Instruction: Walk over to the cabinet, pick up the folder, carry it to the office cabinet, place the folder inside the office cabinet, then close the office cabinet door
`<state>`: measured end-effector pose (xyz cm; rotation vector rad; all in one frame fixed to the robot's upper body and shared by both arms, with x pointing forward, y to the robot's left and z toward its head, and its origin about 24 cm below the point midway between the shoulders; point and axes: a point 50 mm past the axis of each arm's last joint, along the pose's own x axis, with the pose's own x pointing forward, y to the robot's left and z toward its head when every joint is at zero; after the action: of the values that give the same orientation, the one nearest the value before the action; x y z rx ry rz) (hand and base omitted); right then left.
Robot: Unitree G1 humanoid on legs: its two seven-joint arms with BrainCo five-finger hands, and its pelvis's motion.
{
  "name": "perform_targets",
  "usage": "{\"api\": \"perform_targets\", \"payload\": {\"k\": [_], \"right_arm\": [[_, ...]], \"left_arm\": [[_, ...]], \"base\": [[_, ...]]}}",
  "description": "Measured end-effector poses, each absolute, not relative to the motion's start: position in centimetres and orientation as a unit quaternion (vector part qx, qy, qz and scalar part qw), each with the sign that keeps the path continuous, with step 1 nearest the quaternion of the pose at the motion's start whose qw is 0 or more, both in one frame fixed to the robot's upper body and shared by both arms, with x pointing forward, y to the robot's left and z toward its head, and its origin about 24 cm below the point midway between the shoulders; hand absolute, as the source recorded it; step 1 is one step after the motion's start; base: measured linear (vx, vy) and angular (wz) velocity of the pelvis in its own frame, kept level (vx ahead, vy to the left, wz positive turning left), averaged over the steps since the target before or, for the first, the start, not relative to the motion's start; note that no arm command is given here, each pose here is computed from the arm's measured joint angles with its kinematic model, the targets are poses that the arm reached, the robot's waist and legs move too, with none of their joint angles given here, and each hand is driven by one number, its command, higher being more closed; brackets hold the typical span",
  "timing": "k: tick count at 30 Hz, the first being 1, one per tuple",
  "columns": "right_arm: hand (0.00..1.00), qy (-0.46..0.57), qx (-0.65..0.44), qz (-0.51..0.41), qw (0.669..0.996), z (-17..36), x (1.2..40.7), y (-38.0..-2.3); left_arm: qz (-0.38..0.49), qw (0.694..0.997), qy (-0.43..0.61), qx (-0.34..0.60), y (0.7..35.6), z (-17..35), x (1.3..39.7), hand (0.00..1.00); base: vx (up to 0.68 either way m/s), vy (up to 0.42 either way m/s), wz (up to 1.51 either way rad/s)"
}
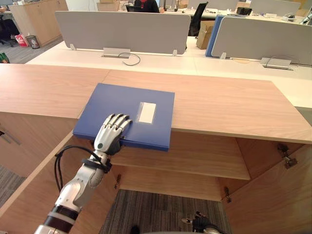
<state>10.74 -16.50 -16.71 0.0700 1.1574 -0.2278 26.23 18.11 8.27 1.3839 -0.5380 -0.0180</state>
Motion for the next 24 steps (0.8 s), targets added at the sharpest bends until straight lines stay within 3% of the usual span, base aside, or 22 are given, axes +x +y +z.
{"api": "perform_targets", "payload": {"k": [18,20,21,24], "right_arm": [[0.00,0.538,0.030,-0.108,0.835,-16.5,11.4,-16.7],[0.00,0.539,0.029,-0.109,0.835,-16.5,11.3,-16.8],[0.00,0.541,0.029,-0.110,0.833,-16.6,11.1,-16.8],[0.00,0.554,0.027,-0.117,0.824,-16.9,10.2,-16.8]], "left_arm": [[0.014,0.698,-0.276,0.661,17.9,9.4,27.5,1.00],[0.013,0.706,-0.290,0.645,17.0,9.7,26.7,1.00],[0.014,0.725,-0.303,0.618,15.9,9.9,25.7,1.00],[0.010,0.815,-0.341,0.469,12.7,11.8,22.4,1.00]], "base": [[0.01,0.002,-0.03],[0.00,0.000,0.00],[0.00,0.000,0.00],[0.00,0.013,0.01]]}}
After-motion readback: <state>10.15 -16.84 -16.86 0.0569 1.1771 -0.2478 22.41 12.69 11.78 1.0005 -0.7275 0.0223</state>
